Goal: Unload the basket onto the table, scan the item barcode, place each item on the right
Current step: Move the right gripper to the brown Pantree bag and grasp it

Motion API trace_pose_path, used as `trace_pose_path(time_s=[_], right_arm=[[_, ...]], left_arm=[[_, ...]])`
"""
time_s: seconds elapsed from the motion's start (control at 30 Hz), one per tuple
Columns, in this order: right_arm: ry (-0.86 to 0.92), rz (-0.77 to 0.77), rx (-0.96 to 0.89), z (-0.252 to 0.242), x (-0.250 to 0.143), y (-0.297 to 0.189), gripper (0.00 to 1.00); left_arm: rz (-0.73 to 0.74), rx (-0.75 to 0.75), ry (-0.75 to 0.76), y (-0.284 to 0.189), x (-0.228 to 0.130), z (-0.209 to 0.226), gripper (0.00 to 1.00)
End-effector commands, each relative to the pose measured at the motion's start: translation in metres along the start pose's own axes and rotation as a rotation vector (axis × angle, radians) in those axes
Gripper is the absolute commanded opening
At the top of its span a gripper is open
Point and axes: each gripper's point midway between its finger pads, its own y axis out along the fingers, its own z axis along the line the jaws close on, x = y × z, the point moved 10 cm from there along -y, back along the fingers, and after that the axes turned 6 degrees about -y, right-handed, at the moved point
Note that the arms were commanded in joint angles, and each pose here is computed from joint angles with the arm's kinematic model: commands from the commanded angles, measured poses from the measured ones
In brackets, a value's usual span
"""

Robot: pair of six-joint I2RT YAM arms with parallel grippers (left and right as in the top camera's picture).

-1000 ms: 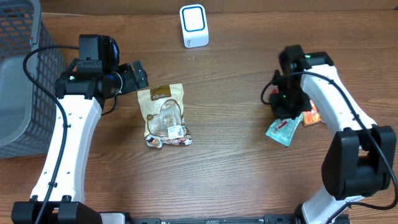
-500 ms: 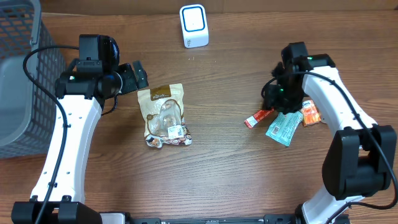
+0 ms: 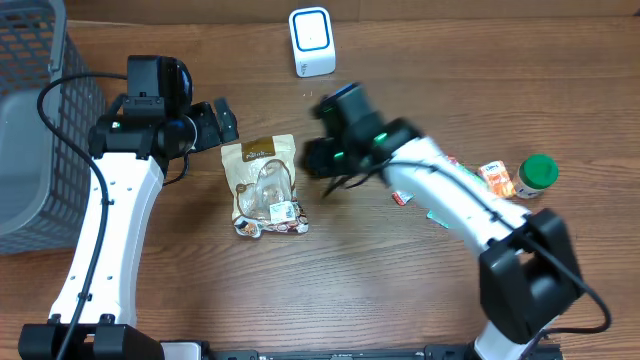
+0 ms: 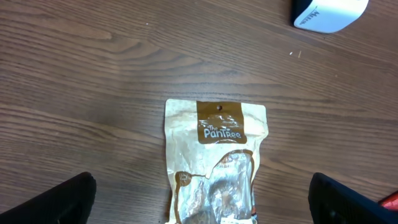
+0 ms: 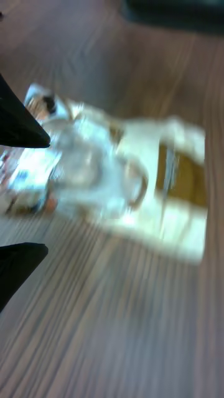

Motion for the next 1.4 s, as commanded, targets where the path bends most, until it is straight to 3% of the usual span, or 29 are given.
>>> trace_pose_path(time_s=[0.0, 0.2, 0.5, 0.7, 0.93, 1.17, 1.37], right_arm=[[-0.062, -0.067, -0.073, 0.036, -0.005, 0.026, 0.5], [-0.124, -0.119, -0.172, 0.061, -0.018, 0.069, 0.5], [-0.077, -0.014, -0.271, 0.038, -0.04, 0.11, 0.51], [0.095, -0.028, -0.444, 0.026, -0.043, 0.083, 0.51], [0.507, -0.027, -0.544, 0.006, -0.049, 0.05, 0.51], [0.56, -0.02, -0.571, 0.001, -0.047, -0.006, 0.52], [0.568, 0.033, -0.616, -0.005, -0.057, -0.019, 0.51]], left_arm=[[-0.016, -0.003, 0.025, -0.004, 0.003, 0.0, 1.0], [-0.016, -0.003, 0.025, -0.004, 0.003, 0.0, 1.0], [-0.016, -0.003, 0.025, -0.004, 0.003, 0.0, 1.0], [-0.016, -0.003, 0.025, -0.004, 0.003, 0.0, 1.0], [-0.016, -0.003, 0.025, -0.004, 0.003, 0.0, 1.0], [-0.016, -0.003, 0.025, -0.004, 0.003, 0.0, 1.0], [-0.016, -0.003, 0.025, -0.004, 0.003, 0.0, 1.0]])
